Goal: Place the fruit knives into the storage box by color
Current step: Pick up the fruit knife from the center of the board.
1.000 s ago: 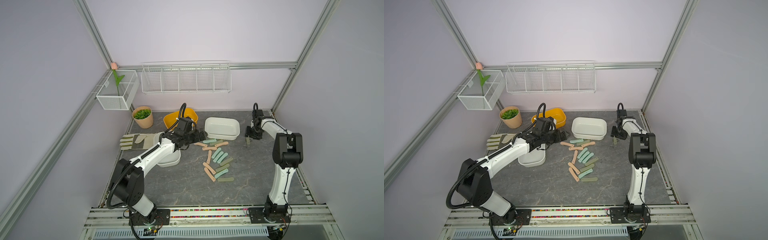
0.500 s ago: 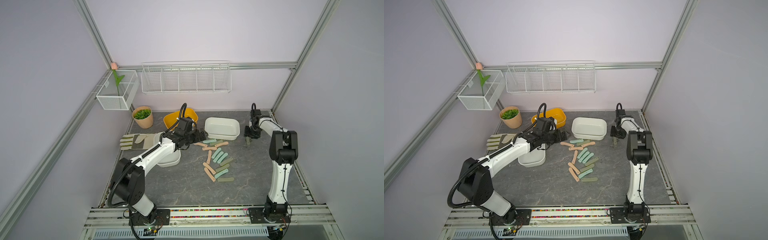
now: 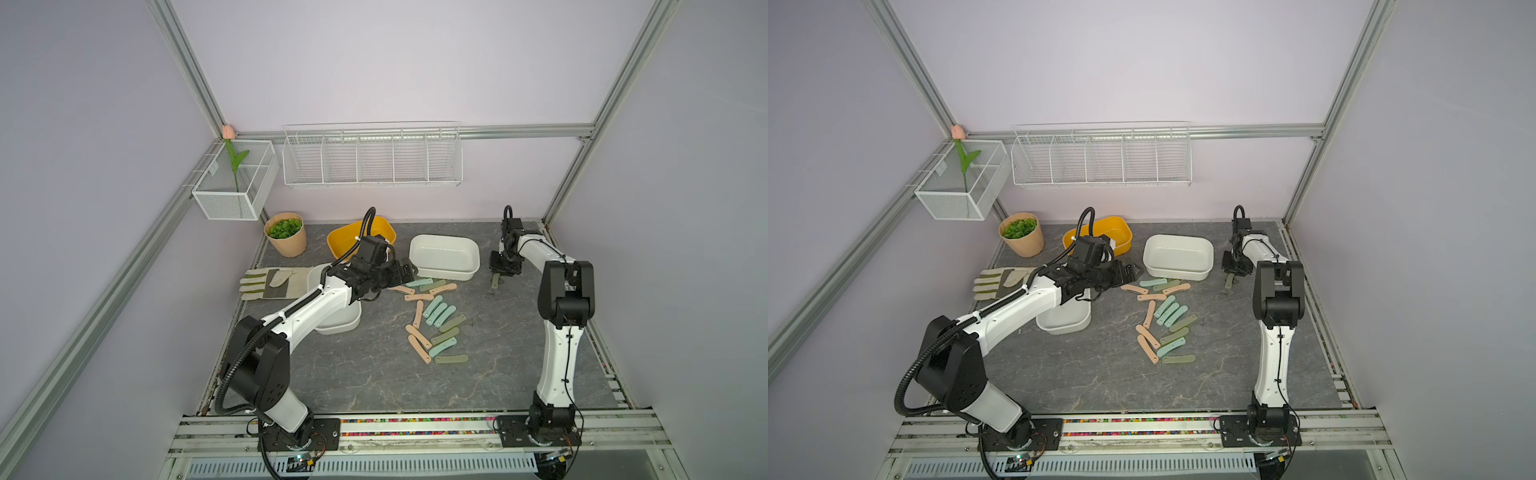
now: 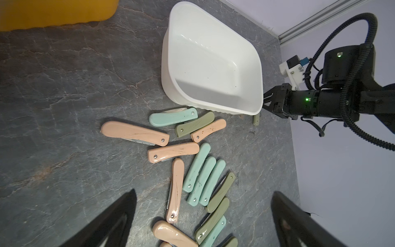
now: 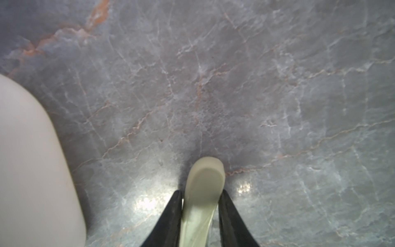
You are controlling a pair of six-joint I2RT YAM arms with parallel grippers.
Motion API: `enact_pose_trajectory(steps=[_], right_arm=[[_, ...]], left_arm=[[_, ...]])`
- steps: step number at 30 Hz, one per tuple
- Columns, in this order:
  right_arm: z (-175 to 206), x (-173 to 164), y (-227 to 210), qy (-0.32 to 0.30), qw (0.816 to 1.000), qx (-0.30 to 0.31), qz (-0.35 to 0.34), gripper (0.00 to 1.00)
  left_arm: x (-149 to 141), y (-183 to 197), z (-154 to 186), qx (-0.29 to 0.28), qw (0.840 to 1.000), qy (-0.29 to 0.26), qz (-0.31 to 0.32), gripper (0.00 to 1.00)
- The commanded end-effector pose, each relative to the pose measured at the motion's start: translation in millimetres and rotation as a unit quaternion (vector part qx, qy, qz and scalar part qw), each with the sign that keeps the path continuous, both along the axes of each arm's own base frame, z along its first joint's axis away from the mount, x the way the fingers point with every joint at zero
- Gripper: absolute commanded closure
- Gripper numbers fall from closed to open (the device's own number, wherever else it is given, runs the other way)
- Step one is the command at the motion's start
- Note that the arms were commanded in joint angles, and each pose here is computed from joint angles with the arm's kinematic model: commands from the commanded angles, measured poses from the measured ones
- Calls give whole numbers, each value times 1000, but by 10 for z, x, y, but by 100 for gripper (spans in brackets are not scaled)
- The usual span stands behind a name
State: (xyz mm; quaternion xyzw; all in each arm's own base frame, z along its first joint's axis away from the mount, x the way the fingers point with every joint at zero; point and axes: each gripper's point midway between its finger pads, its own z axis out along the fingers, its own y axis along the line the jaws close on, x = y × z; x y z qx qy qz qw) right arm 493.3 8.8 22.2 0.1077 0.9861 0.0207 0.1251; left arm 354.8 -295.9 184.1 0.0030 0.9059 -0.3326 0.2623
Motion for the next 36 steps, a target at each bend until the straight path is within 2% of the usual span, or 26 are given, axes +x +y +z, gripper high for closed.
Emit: enact_pose_trajectory(steps=[1, 5, 9, 19, 24, 36], right_arm=[[-150, -130, 103, 22, 999, 27, 2, 68], [-117, -189, 124, 21, 999, 28, -5, 59], [-135, -235, 115, 23, 999, 24, -9, 58], [-239, -237, 114, 35, 999, 18, -9, 68], [-61, -170, 161, 13, 999, 33, -10, 75], [679, -95, 267, -65, 995, 72, -17, 75]], left_arm=[[-19, -4, 14, 0, 1000, -1, 6, 1], [-18, -20, 19, 1, 1000, -3, 7, 1], [-26, -45, 11, 1, 1000, -2, 5, 1], [-18, -73, 1, 3, 1000, -1, 6, 1], [13, -97, 15, 1, 1000, -3, 6, 1], [240, -290, 160, -12, 1000, -21, -2, 1]])
